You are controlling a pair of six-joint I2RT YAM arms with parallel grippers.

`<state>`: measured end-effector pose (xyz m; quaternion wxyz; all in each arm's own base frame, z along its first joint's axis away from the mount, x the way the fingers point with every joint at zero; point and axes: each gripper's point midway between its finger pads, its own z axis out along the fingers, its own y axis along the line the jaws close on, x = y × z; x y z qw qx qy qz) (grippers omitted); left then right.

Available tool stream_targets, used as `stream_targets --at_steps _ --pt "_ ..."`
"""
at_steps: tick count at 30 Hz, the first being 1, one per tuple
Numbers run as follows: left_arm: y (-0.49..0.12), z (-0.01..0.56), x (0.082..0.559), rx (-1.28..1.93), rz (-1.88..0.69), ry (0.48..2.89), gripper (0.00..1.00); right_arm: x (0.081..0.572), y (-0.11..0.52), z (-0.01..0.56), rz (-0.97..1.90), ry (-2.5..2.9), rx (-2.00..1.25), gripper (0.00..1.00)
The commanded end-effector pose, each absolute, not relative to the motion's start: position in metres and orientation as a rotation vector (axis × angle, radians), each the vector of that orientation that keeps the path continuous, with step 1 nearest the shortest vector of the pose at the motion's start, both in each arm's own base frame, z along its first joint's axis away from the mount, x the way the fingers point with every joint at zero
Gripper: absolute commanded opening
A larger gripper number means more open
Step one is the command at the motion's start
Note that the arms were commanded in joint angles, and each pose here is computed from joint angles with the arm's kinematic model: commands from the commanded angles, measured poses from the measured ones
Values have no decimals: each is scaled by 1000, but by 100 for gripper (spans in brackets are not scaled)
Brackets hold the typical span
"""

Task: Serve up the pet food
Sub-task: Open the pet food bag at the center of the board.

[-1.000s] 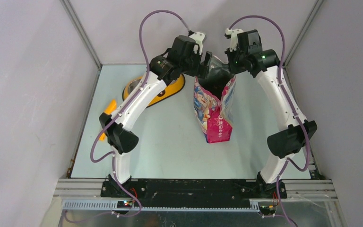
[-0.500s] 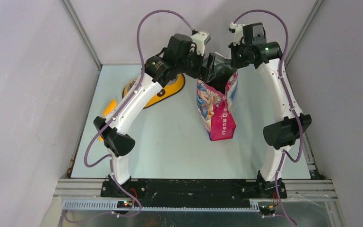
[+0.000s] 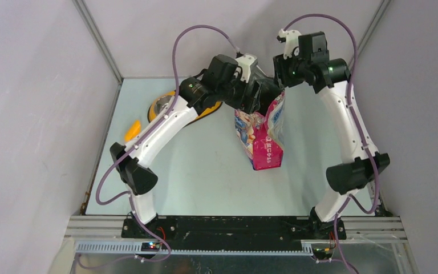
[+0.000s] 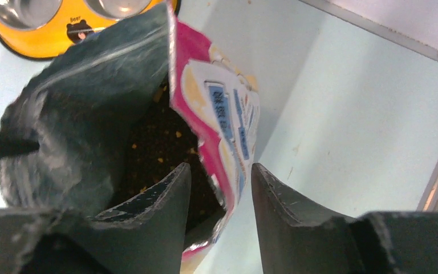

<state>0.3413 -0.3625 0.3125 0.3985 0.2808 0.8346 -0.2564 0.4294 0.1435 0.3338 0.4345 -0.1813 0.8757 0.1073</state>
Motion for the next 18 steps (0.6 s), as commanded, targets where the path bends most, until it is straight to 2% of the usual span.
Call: stream_targets --at_steps 1,7,11,18 --pt "-343 368 339 638 -625 1986 91 412 141 364 197 2057 -493 48" --pt "-353 409 328 807 -676 1821 99 405 138 368 184 2050 -527 51" --pt "-346 436 312 1129 -581 1539 100 395 136 373 178 2024 -599 54" --pt "-341 398 283 1659 -466 1230 100 383 121 386 164 1989 -600 56"
